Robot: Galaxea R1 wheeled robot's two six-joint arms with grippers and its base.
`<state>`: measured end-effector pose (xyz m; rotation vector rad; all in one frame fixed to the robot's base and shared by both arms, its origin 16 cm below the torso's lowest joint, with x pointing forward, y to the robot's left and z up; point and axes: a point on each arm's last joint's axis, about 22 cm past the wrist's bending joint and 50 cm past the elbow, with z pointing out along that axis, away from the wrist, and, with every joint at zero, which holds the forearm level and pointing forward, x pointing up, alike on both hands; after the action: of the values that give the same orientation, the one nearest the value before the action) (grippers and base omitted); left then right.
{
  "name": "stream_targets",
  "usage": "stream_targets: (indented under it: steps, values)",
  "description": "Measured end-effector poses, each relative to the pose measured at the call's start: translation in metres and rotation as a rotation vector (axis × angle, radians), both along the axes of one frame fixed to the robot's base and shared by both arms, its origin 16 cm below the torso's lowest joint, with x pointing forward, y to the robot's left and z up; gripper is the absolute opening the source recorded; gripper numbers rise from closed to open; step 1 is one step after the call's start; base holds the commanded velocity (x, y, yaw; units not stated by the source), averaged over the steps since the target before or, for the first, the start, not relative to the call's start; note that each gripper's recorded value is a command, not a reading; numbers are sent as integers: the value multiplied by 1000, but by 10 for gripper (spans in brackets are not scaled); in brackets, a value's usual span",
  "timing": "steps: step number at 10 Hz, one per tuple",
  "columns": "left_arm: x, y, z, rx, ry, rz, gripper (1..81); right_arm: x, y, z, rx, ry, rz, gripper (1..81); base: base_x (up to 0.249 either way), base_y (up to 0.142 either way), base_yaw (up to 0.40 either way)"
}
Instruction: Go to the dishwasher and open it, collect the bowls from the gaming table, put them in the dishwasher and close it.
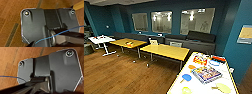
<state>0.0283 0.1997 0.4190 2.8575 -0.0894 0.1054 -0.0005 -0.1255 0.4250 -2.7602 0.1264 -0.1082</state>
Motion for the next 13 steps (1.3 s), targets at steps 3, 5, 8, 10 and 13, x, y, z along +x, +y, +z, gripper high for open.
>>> stream_targets:
  steps: [3,5,8,10,13]
  values:
    - [-7,1,0,2,10,-1,811,1,-2,0,-2,-2,-1,811,0,0,-172]
    - [1,4,0,5,-1,0,811,-3,1,0,1,3,-2,811,0,0,-215]
    - [-2,4,0,5,4,-1,811,-4,0,0,0,4,0,811,0,0,-216]
    - [-1,4,0,5,4,-1,811,-5,0,0,0,6,1,811,0,0,-216]
    - [1,4,0,5,0,-1,811,-5,0,0,0,7,1,811,0,0,-216]
